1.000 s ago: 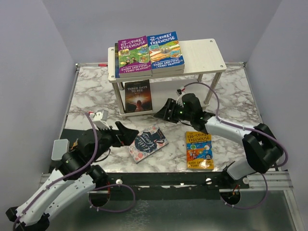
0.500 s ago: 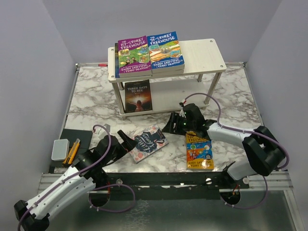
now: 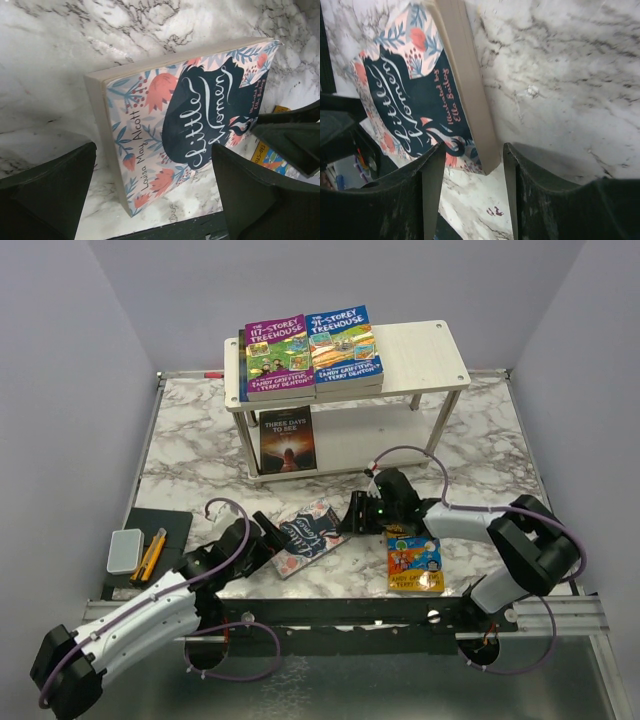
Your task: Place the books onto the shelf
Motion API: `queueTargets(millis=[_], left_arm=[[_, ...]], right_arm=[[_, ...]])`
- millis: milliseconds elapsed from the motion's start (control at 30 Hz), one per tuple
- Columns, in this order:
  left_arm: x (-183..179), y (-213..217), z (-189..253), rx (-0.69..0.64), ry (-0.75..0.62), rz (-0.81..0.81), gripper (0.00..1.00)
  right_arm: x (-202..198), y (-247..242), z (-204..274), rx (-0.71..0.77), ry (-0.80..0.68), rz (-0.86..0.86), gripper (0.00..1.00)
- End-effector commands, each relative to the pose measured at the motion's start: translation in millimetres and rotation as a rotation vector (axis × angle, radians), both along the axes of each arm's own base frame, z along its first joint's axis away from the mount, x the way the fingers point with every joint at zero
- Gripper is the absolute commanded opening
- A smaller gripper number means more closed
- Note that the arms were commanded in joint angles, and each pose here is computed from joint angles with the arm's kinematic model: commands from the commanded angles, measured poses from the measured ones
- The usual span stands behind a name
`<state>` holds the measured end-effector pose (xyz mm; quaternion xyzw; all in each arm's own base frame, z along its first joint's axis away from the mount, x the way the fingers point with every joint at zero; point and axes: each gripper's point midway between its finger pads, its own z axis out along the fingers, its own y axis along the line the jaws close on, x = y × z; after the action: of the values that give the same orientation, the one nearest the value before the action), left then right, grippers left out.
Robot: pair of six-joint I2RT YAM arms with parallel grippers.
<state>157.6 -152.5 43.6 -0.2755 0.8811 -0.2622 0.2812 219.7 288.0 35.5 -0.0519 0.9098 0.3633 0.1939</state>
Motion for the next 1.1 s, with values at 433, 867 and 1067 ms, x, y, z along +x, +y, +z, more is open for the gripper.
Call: queueTargets(millis=[433, 867, 1067], left_arm=[[25.8, -30.4, -21.5, 0.141, 0.003, -0.166, 0.99], [35.5, -100.0, -27.8, 0.156, 0.004, -0.483, 0.99], [53.1, -104.5, -19.2, 0.243, -0.049, -0.486, 0.99]], right_arm=[[-86.0, 11.9, -13.2, 0.046, -0.029, 0.202, 0.44], [-147.9, 3.7, -5.0, 0.049, -0.017, 0.204, 0.42], [-131.8, -23.2, 21.6, -0.033, -0.103, 0.103, 0.52]])
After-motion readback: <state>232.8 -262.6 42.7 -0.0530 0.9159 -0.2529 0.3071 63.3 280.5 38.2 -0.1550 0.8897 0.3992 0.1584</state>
